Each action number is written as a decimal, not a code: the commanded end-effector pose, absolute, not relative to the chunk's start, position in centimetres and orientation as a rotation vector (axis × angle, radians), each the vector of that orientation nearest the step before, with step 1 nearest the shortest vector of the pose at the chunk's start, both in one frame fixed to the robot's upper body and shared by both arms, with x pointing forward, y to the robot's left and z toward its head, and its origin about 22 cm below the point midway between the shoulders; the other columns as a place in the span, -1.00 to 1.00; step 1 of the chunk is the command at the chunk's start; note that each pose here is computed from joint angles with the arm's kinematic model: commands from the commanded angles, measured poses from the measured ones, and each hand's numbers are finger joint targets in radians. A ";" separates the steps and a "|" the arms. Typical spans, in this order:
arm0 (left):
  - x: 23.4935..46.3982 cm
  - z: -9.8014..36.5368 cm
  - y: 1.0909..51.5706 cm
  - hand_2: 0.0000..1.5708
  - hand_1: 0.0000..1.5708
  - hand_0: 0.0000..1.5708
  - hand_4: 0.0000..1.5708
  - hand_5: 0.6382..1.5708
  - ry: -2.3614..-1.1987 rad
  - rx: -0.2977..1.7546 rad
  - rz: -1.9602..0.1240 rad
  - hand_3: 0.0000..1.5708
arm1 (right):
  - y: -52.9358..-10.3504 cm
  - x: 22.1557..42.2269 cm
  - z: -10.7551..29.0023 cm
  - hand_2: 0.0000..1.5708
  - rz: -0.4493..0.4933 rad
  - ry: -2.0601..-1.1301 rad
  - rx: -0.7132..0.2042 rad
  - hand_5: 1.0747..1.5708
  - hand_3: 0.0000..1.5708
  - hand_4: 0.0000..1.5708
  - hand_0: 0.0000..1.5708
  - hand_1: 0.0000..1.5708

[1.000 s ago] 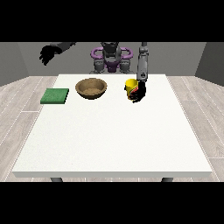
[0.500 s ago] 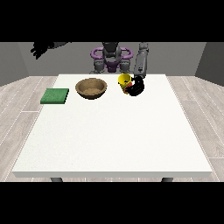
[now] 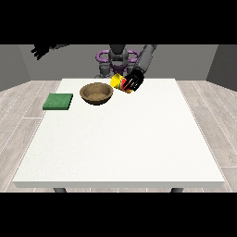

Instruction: Pick the cup and pour the ball into the bowl, then pick the bowl and place it on the pad

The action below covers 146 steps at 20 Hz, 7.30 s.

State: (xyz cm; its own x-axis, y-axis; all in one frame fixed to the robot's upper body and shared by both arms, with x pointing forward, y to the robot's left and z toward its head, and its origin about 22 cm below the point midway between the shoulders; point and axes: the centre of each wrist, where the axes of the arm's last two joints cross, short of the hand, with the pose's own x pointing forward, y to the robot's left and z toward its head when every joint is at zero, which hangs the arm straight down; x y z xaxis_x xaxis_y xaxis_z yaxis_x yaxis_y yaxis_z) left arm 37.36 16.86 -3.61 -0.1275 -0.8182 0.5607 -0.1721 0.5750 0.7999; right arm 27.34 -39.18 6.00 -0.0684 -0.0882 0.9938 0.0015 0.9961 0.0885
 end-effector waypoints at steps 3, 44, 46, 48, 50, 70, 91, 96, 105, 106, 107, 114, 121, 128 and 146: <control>37.6 -3.0 11.1 1.00 0.74 0.74 0.85 0.91 -1.545 1.006 -0.932 1.00 | -41.5 26.2 3.4 -1.00 -0.148 -1.570 0.023 0.95 -0.91 -0.12 -1.00 -1.00; 41.4 13.6 16.2 -1.00 -1.00 -1.00 0.46 0.99 -1.644 0.647 -0.372 -1.00 | -37.5 27.7 -0.7 -1.00 -0.199 -1.463 -0.014 0.94 -1.00 0.00 -1.00 -1.00; 41.5 15.0 17.9 -1.00 -1.00 -1.00 0.39 1.00 -1.665 0.471 -0.241 -1.00 | -37.7 26.9 -1.7 -1.00 -0.213 -1.431 -0.044 0.94 -1.00 0.00 -1.00 -1.00; 41.6 16.1 20.2 -1.00 -1.00 -1.00 0.35 1.00 -1.712 0.320 -0.197 -1.00 | -36.1 27.4 -2.4 -1.00 -0.267 -1.435 -0.027 0.95 -1.00 -0.01 -1.00 -1.00; 41.3 16.4 22.7 -1.00 -1.00 -1.00 0.34 0.99 -1.736 0.201 -0.174 -1.00 | -35.0 25.9 -4.9 -1.00 -0.312 -1.402 -0.044 0.97 -1.00 -0.05 -1.00 -1.00; 37.4 23.2 36.9 -1.00 -1.00 -1.00 0.28 0.92 -1.814 0.091 -0.162 -1.00 | -31.1 28.4 -9.9 -1.00 -0.356 -1.483 0.026 0.95 -1.00 -0.30 -1.00 -1.00; 34.1 23.1 41.8 -1.00 -1.00 -1.00 0.30 0.93 -1.922 0.088 -0.133 -1.00 | -28.7 30.1 -10.7 -1.00 -0.415 -1.422 -0.118 0.99 -1.00 -0.22 -1.00 -1.00; 34.0 25.8 42.3 -1.00 -1.00 -1.00 0.31 0.91 -1.954 0.096 -0.126 -1.00 | -31.3 26.3 -12.9 1.00 -0.298 -1.313 -0.328 0.60 1.00 0.20 1.00 1.00; 33.8 23.2 44.0 -1.00 -1.00 -1.00 0.50 0.90 -1.878 0.098 -0.096 -1.00 | -35.9 28.5 -7.6 1.00 -0.196 -1.294 -0.516 0.90 0.61 0.30 1.00 1.00; 33.8 22.8 44.0 -1.00 -1.00 -1.00 0.51 0.90 -1.851 0.090 -0.090 -1.00 | -35.4 28.2 -8.2 1.00 -0.182 -1.243 -0.534 0.90 0.59 0.29 1.00 1.00; 33.6 23.1 44.8 -1.00 -1.00 -1.00 0.52 0.90 -1.847 0.110 -0.072 -1.00 | -35.9 29.8 -6.1 1.00 -0.188 -1.244 -0.527 0.89 0.50 0.27 1.00 1.00; 31.3 19.7 49.1 -1.00 -1.00 -1.00 0.53 0.93 -1.790 0.221 0.002 -1.00 | -40.1 32.7 1.9 1.00 -0.056 -1.179 -0.525 0.94 0.10 0.35 1.00 1.00; 30.3 17.0 50.1 -1.00 -1.00 -1.00 0.54 0.94 -1.789 0.233 0.034 -1.00 | -43.0 34.0 8.1 1.00 -0.073 -1.238 -0.527 0.98 -0.15 0.36 1.00 1.00; 30.5 20.5 50.6 -1.00 -1.00 -1.00 0.54 0.96 -1.848 0.211 0.007 -1.00 | -47.0 33.0 9.7 1.00 -0.129 -1.255 -0.545 0.97 -0.26 0.39 1.00 1.00; 30.1 21.1 50.1 -1.00 -1.00 -1.00 0.52 0.98 -1.946 0.213 -0.052 -1.00 | -47.2 32.5 4.8 1.00 -0.411 -1.280 -0.449 1.00 0.11 -0.10 1.00 1.00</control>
State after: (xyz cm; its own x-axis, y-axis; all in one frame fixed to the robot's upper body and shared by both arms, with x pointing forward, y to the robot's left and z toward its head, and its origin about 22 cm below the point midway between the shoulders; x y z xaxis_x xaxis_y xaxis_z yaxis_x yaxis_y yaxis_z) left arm 30.15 50.55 20.15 -0.3390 -0.1633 0.9265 -0.1364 0.9829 0.1233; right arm 33.34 -45.47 4.94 0.2673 0.0105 0.9636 0.4539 0.8807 -0.1355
